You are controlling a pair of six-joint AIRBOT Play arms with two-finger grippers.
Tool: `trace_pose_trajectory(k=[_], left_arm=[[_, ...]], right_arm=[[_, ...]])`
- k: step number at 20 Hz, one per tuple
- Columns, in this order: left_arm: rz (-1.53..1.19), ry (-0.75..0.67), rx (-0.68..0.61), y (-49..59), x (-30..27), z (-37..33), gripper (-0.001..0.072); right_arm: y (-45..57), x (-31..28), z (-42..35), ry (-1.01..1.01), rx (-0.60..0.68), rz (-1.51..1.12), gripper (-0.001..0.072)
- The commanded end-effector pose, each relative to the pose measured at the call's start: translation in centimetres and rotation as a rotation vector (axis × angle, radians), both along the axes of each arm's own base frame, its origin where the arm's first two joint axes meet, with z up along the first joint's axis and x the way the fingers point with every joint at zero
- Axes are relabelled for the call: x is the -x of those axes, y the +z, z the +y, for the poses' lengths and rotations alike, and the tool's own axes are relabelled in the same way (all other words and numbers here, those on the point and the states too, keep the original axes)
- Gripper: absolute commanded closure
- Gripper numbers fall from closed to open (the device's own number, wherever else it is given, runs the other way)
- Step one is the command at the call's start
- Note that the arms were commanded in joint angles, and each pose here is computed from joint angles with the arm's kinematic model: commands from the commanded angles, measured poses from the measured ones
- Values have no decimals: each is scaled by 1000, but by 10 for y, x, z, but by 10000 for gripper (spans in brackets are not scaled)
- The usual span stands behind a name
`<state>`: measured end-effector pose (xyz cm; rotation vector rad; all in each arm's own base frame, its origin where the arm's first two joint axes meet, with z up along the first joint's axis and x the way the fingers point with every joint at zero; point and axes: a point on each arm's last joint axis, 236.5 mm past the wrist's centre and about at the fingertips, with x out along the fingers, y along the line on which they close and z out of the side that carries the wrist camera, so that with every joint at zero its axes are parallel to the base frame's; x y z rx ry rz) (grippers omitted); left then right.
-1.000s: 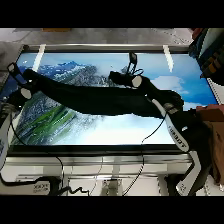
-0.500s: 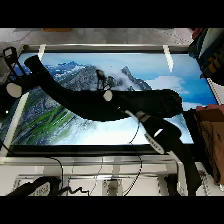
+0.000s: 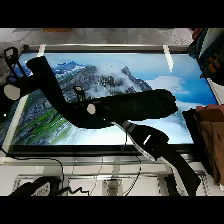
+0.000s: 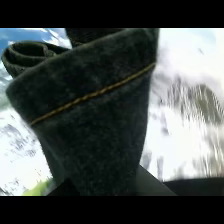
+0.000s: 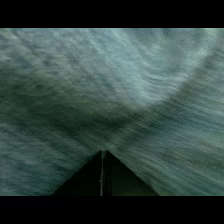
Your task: Fold the clothes and pants, and hang the long-sleeved shirts on hangers.
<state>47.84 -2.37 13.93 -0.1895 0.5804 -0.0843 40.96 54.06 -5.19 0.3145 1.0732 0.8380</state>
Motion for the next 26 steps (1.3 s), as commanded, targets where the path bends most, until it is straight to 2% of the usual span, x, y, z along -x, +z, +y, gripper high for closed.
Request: trace_pose_trajectory(k=[1,3,7,8,9,10,13,15,17,20,22,26], left_arm=[[152,-132,-18,-38,20,-45,683],[292,-252,-18,-70,45,-90,683],[446,-492,26,-118,90,-204,673],[486,-549,10,-133,105,-227,474],[530,-598,-8,-144,122,-243,16],[570,-633,-25,-153,136,-253,-3],[641,-679,-134,-157,159,-238,5],[619,-585,-217,-144,142,-193,11],[567,-426,-307,-123,115,-126,15],[621,-231,-301,-116,105,-28,17],[701,-154,-175,-137,117,14,18],[650,-109,289,-167,125,8,27]], right_arm=[[-3,-36,-76,-5,161,17,678],[18,-77,-145,-85,205,31,677],[65,-126,-267,-254,210,67,677],[72,-129,-290,-279,216,84,676],[77,-128,-314,-296,227,112,676],[80,-124,-333,-305,240,138,676],[84,-116,-382,-321,274,197,676],[83,-114,-404,-343,280,229,677],[81,-112,-420,-356,286,251,676],[80,-110,-425,-306,306,226,676],[82,-108,-421,-232,324,173,676],[120,-122,-424,-218,327,-2,676]])
